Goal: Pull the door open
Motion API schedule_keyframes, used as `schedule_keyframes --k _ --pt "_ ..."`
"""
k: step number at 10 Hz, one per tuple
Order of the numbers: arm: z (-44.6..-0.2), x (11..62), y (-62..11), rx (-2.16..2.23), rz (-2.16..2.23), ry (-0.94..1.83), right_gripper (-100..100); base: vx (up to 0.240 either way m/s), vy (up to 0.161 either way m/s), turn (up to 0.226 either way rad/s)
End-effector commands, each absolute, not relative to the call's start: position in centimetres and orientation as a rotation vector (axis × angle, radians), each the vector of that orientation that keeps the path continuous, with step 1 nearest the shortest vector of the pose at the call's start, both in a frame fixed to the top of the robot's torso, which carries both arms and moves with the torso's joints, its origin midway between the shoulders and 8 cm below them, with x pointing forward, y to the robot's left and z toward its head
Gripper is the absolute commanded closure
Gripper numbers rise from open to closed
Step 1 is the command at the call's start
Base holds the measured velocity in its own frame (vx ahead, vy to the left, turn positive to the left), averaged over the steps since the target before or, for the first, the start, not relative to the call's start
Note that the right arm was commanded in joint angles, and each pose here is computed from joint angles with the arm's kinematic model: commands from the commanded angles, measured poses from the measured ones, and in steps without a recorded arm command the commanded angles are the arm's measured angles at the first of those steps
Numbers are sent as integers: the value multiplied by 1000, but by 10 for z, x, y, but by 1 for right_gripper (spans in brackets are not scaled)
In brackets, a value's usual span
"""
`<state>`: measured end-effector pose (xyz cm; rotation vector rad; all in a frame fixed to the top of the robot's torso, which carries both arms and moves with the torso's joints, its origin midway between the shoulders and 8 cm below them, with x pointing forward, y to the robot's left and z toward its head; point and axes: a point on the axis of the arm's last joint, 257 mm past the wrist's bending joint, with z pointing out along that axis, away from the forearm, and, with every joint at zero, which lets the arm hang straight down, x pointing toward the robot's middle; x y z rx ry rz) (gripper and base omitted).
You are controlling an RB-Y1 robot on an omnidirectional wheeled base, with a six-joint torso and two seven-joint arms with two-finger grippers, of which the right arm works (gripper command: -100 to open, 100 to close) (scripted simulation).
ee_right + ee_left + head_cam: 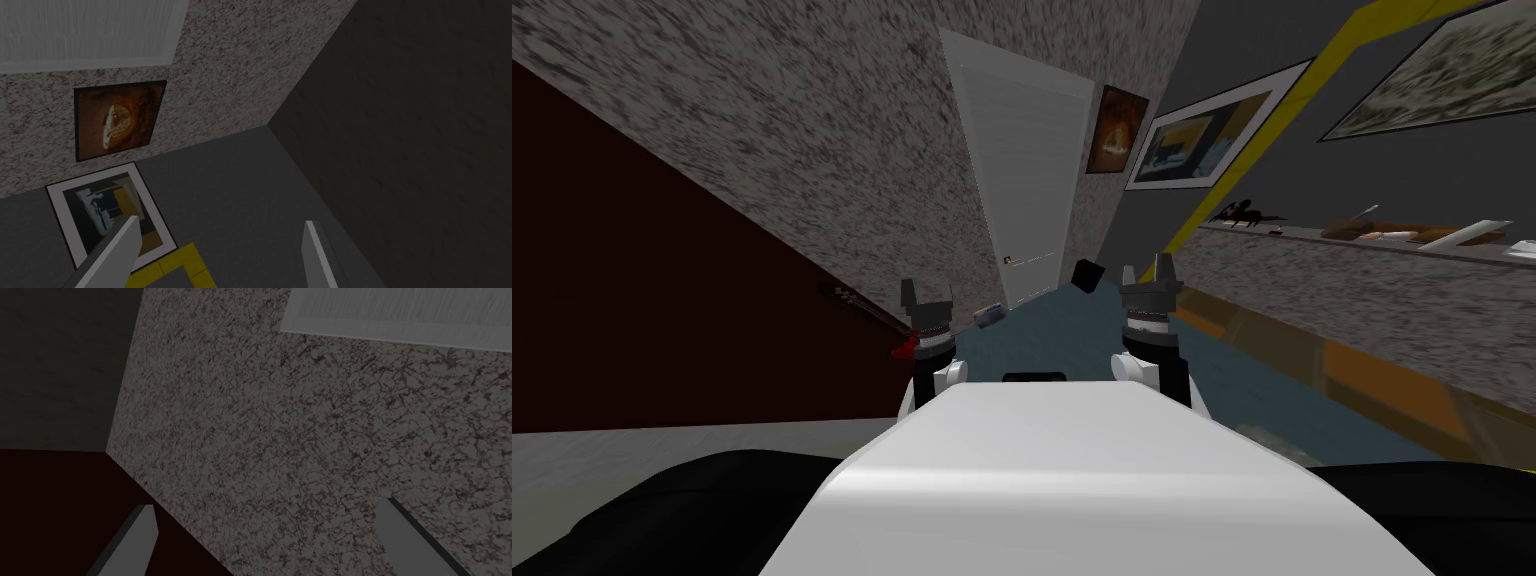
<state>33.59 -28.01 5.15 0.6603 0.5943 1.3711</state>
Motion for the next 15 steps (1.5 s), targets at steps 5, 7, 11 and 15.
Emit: schedule_keyframes --k 5,7,11,15 --pt "21 357 -283 695 1367 635 -100 66 9 83" --pt "8 365 -285 710 1365 650 -100 72 6 83" --pt "-20 382 -289 745 1358 684 -100 74 8 96" --pt "-44 396 -292 773 1351 709 -100 68 1 91"
